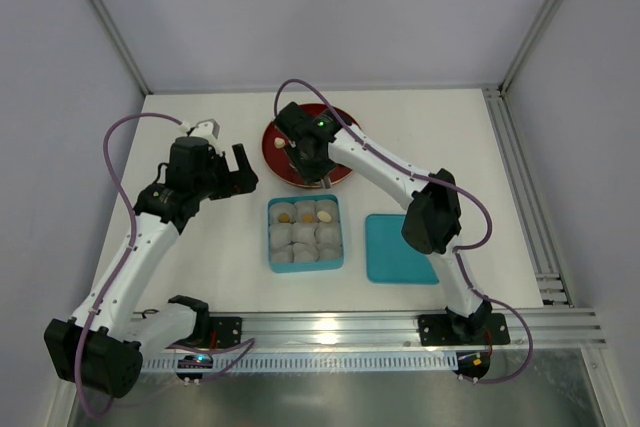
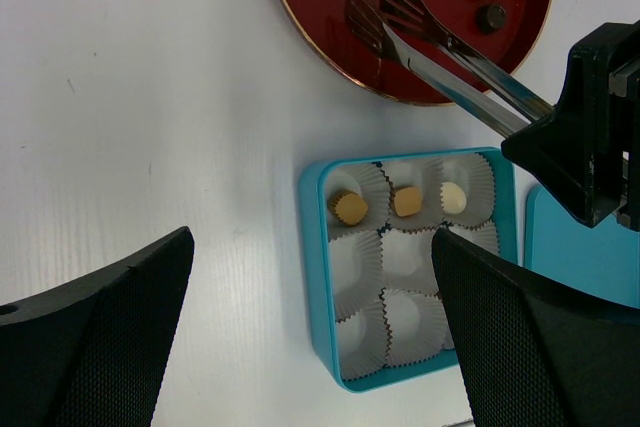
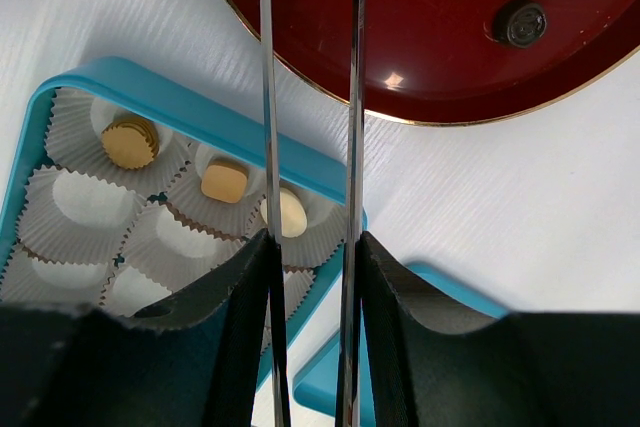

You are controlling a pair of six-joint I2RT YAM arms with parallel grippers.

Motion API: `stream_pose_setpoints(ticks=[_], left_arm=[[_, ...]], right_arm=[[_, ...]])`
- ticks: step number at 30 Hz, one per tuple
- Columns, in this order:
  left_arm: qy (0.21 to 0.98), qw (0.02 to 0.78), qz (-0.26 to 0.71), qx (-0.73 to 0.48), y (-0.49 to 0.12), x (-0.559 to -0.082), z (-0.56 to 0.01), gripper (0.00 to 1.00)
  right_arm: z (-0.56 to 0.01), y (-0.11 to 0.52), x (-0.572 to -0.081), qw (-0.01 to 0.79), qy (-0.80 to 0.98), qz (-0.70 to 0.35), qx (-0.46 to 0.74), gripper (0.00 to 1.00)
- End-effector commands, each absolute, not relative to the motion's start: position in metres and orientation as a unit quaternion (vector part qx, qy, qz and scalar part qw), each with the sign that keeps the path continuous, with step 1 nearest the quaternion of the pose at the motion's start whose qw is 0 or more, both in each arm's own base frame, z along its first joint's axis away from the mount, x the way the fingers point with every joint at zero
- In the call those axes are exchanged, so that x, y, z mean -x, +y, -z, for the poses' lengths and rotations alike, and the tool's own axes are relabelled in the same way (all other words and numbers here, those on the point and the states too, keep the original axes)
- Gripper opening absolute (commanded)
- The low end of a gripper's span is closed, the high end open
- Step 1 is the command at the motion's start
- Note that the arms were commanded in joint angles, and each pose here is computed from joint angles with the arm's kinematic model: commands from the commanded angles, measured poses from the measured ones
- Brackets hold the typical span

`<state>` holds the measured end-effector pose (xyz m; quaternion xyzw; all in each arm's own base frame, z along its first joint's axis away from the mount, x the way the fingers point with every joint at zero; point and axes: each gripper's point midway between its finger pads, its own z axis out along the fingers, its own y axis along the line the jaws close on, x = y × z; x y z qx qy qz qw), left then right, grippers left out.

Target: Pack the chocolate

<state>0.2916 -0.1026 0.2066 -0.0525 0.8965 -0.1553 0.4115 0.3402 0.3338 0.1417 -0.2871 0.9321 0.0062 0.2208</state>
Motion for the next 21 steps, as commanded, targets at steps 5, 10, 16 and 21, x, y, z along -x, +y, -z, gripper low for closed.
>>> stream_pose_setpoints(ticks=[5,10,16,21], left_arm=[[0.890,0.422,0.166,0.056,-0.1044,-0.2973,-0.2122,1.00],[0.890,0.420,0.166,0.056,-0.1047,-0.2971,-0.2111,1.00],[0.890,0.422,0.167,0.055,-0.1049,-0.2971,-0.2122,1.00],[0.890,0.421,0.166,0.055,-0.1046,-0.2971,-0.2111,1.00]], right_arm=[[-0.1749,0.3293,-0.3372,0.252,0.926,-0.015,0.281,0.41],[-0.1750,0.3296,-0.3365,0.251,0.926,-0.016,0.280,0.41],[-0.1746,0.3302,-0.3371,0.252,0.926,-0.017,0.280,0.38],[-0.1761,0.3315,-0.3382,0.254,0.926,-0.018,0.279,0.35]])
